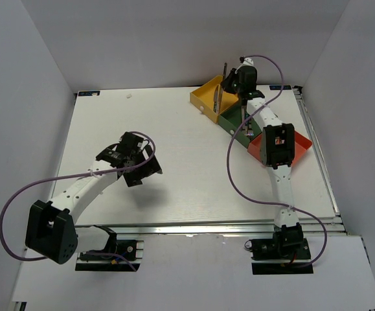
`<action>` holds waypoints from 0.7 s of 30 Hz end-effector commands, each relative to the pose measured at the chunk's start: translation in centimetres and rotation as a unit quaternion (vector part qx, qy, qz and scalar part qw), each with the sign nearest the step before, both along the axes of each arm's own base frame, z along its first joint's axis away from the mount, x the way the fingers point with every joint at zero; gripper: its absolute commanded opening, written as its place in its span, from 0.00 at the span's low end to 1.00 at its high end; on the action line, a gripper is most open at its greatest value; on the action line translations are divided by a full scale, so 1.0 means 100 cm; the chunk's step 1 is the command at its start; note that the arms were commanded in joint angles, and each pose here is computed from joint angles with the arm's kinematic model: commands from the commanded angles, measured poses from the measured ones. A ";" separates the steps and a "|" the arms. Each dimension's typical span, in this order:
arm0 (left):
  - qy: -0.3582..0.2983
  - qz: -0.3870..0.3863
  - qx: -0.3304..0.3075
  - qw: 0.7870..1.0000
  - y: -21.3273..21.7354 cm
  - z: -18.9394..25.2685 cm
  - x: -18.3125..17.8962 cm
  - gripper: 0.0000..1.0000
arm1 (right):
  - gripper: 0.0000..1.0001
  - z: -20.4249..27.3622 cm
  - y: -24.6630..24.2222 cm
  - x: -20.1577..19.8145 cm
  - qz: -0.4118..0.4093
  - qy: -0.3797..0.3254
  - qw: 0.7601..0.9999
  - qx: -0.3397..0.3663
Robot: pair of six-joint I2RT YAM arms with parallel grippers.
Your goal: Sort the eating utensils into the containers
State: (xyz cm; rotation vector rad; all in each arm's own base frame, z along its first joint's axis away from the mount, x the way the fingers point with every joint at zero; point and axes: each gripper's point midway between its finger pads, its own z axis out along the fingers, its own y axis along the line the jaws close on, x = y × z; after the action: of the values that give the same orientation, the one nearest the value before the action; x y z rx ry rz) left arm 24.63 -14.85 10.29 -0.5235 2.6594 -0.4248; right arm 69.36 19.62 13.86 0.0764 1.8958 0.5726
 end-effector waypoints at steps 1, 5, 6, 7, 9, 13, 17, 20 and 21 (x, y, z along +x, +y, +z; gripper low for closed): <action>-0.004 -0.016 -0.006 1.000 -0.005 0.000 0.002 0.98 | 0.05 0.034 -0.001 0.006 -0.002 -0.055 0.998 -0.005; -0.004 -0.023 -0.004 1.000 -0.007 -0.001 0.006 0.98 | 0.22 0.037 0.002 0.004 0.001 -0.058 0.998 -0.008; -0.005 -0.024 -0.004 1.000 -0.007 -0.001 0.008 0.98 | 0.27 0.039 0.001 0.004 -0.001 -0.060 0.998 -0.007; -0.003 -0.025 -0.004 1.000 -0.008 -0.002 0.008 0.98 | 0.33 0.042 0.002 0.004 -0.002 -0.061 0.998 -0.006; -0.002 -0.028 -0.004 1.000 -0.009 -0.003 0.009 0.98 | 0.61 0.048 0.001 0.004 -0.009 -0.065 0.998 -0.004; -0.006 -0.031 -0.007 0.999 -0.012 -0.001 0.013 0.98 | 0.81 0.077 -0.004 0.005 -0.017 -0.090 0.996 -0.006; -0.026 -0.020 0.030 0.999 0.000 0.009 0.023 0.98 | 0.89 0.137 -0.011 -0.001 -0.033 -0.136 0.990 -0.005; -0.040 0.003 0.104 0.994 0.029 0.027 0.032 0.98 | 0.89 0.182 -0.028 -0.018 -0.065 -0.150 0.986 -0.022; -0.046 0.015 0.128 0.991 0.040 0.034 0.037 0.98 | 0.89 0.181 -0.033 -0.027 -0.069 -0.132 0.988 -0.034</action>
State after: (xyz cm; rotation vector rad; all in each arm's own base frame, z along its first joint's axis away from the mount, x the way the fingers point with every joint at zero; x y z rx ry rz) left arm 26.29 -13.94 10.72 -0.4529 2.6711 -0.2903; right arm 68.98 18.45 17.07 0.0792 1.8603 0.4674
